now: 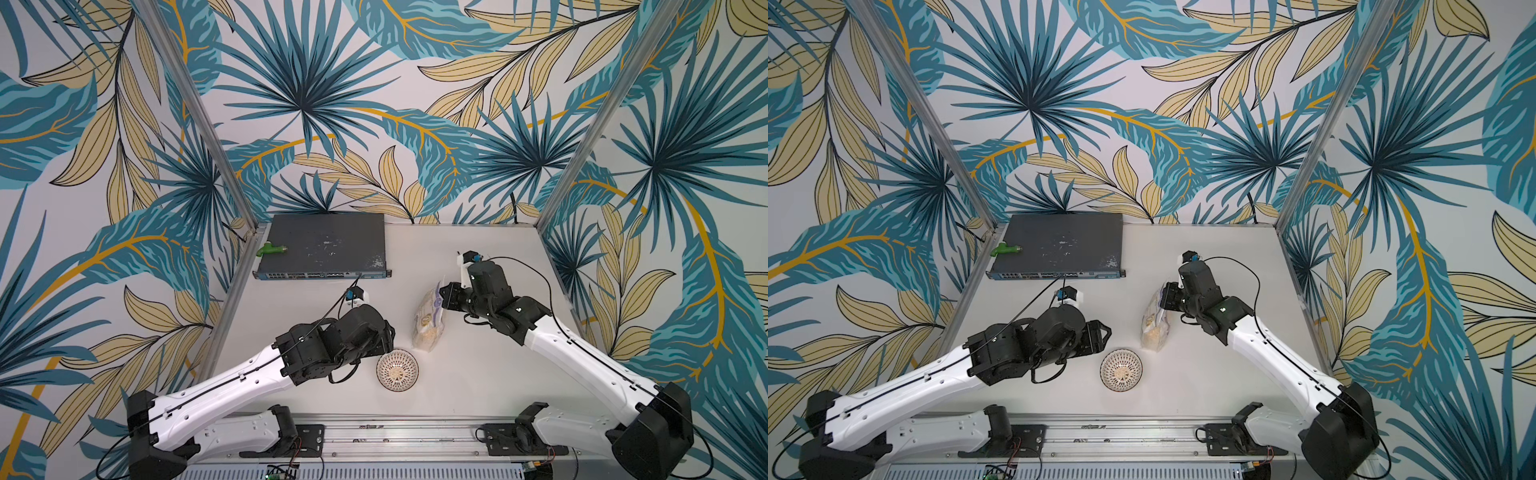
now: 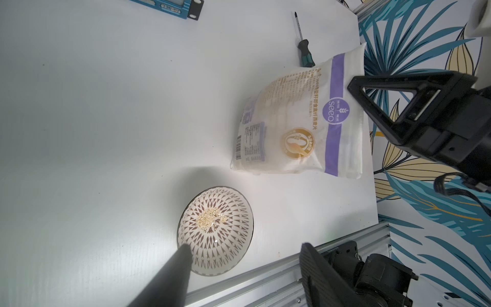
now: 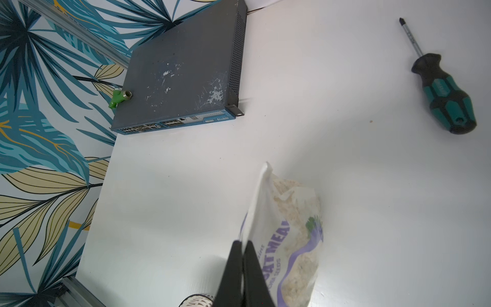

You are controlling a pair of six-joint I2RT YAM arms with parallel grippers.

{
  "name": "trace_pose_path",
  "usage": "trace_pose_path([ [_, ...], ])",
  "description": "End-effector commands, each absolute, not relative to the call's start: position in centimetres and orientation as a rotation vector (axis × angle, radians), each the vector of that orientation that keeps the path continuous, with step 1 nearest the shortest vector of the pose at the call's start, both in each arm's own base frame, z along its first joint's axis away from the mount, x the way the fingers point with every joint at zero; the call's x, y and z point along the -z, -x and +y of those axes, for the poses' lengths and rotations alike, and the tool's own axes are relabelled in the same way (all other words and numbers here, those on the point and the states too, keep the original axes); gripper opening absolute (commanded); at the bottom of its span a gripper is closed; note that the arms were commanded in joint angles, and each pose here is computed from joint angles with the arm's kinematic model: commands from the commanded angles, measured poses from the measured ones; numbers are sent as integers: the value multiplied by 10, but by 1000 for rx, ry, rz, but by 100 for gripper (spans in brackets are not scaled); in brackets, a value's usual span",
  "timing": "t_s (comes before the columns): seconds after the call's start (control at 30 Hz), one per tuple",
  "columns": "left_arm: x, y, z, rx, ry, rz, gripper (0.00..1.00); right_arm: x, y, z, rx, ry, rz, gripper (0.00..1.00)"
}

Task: Pour the oats into the breakfast bowl
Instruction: Move the oats bag to the center of the board.

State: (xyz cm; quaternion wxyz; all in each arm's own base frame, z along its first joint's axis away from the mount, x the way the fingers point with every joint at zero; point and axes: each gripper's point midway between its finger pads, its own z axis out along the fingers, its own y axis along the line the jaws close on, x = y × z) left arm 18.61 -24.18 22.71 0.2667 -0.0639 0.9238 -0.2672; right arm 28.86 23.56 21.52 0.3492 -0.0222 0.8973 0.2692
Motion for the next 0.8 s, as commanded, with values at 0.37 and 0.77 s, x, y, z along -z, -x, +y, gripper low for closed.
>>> trace_pose_path([
  [0.37,-229,-183,-259,800,97,2500,67,-252,-248,221,-942,-47,2208,0],
  [0.77,-234,-184,-275,867,65,2497,62,-253,-224,214,-1180,-237,2096,0],
])
